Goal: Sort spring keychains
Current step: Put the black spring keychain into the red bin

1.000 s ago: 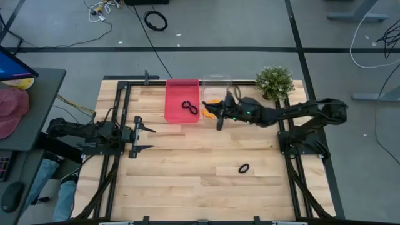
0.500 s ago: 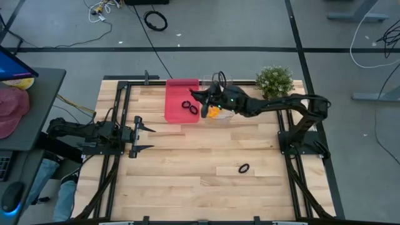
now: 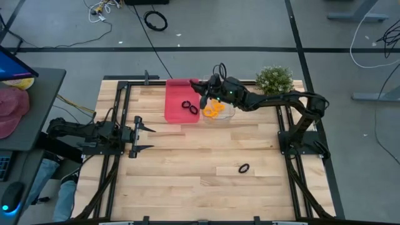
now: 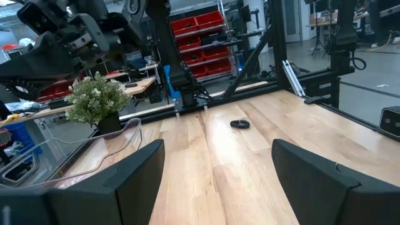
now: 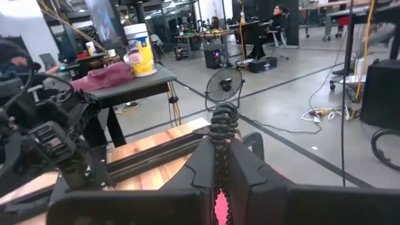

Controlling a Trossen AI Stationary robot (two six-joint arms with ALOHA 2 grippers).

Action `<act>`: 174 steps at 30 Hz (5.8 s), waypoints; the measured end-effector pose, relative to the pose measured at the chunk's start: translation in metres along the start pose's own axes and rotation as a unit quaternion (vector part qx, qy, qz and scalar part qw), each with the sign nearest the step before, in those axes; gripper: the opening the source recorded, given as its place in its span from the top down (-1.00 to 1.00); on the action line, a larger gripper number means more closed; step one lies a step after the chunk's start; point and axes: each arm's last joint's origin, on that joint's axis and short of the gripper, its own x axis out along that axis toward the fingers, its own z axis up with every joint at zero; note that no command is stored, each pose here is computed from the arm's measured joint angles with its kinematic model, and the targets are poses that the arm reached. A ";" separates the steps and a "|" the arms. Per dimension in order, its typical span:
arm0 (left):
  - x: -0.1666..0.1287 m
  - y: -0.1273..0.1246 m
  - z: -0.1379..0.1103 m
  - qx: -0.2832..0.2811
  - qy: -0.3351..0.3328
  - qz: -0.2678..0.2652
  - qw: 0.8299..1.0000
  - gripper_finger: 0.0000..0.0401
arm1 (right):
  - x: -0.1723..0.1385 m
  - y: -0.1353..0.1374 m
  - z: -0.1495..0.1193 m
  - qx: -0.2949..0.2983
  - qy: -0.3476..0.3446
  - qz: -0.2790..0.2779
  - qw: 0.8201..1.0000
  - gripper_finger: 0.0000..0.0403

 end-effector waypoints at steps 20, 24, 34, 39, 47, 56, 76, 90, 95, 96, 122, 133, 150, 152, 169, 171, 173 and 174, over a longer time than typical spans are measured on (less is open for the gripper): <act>0.000 0.000 0.000 0.000 0.000 0.000 1.000 -0.49 | 0.001 -0.002 0.001 0.012 -0.009 0.002 1.000 0.92; 0.000 0.000 0.000 0.000 0.000 0.000 1.000 -0.49 | 0.001 -0.002 0.001 0.012 -0.009 0.002 1.000 0.92; 0.000 0.000 0.000 0.000 0.000 0.000 1.000 -0.49 | 0.009 0.000 -0.012 0.011 -0.016 0.008 1.000 0.92; 0.000 0.000 0.000 0.000 0.000 0.000 1.000 -0.49 | 0.013 -0.003 -0.015 0.011 -0.033 0.008 0.999 0.92; 0.000 0.000 0.000 0.000 0.000 0.000 1.000 -0.49 | 0.013 -0.003 -0.015 0.011 -0.033 0.008 0.999 0.79; 0.000 0.000 0.000 0.000 0.000 0.000 1.000 -0.49 | 0.013 -0.003 -0.016 0.017 -0.031 0.008 0.999 0.50; 0.000 0.000 0.000 0.000 0.000 0.000 1.000 -0.49 | 0.013 -0.004 -0.018 0.034 -0.012 0.039 0.999 0.37; 0.000 0.000 0.000 0.000 0.000 0.000 1.000 -0.49 | 0.013 -0.005 -0.027 -0.002 0.035 0.046 0.998 -0.27; 0.000 0.000 0.000 0.000 0.000 0.000 1.000 -0.49 | 0.016 -0.004 -0.025 -0.004 0.088 0.036 0.995 -0.45; 0.000 0.000 0.000 0.000 0.000 0.000 1.000 -0.49 | 0.017 -0.004 -0.022 -0.010 0.095 0.035 0.995 -0.46; 0.000 0.000 0.000 0.000 0.001 0.000 1.000 -0.49 | -0.080 0.036 0.039 0.057 0.391 -0.005 0.919 -0.20; 0.000 0.000 0.000 0.000 0.001 0.000 1.000 -0.49 | -0.137 0.064 0.044 0.075 0.484 -0.050 0.870 -0.10; 0.000 0.000 0.000 0.000 0.001 0.000 1.000 -0.49 | -0.177 0.131 0.027 0.073 0.534 -0.033 0.842 -0.10; 0.000 0.000 0.000 0.000 0.001 0.000 1.000 -0.49 | -0.182 0.137 0.025 0.066 0.535 -0.033 0.842 -0.10; 0.000 0.000 0.000 0.000 0.001 0.000 1.000 -0.49 | -0.209 0.167 0.018 0.051 0.533 -0.020 0.844 -0.10; 0.000 0.000 0.000 0.000 0.000 0.000 1.000 -0.49 | -0.211 0.169 0.018 0.050 0.534 -0.016 0.844 -0.10; 0.000 0.000 0.000 0.000 0.001 0.000 1.000 -0.49 | -0.213 0.171 0.017 0.045 0.534 -0.012 0.844 -0.10; 0.000 0.000 0.000 0.000 0.001 0.000 1.000 -0.49 | -0.214 0.172 0.016 0.041 0.530 -0.012 0.847 -0.10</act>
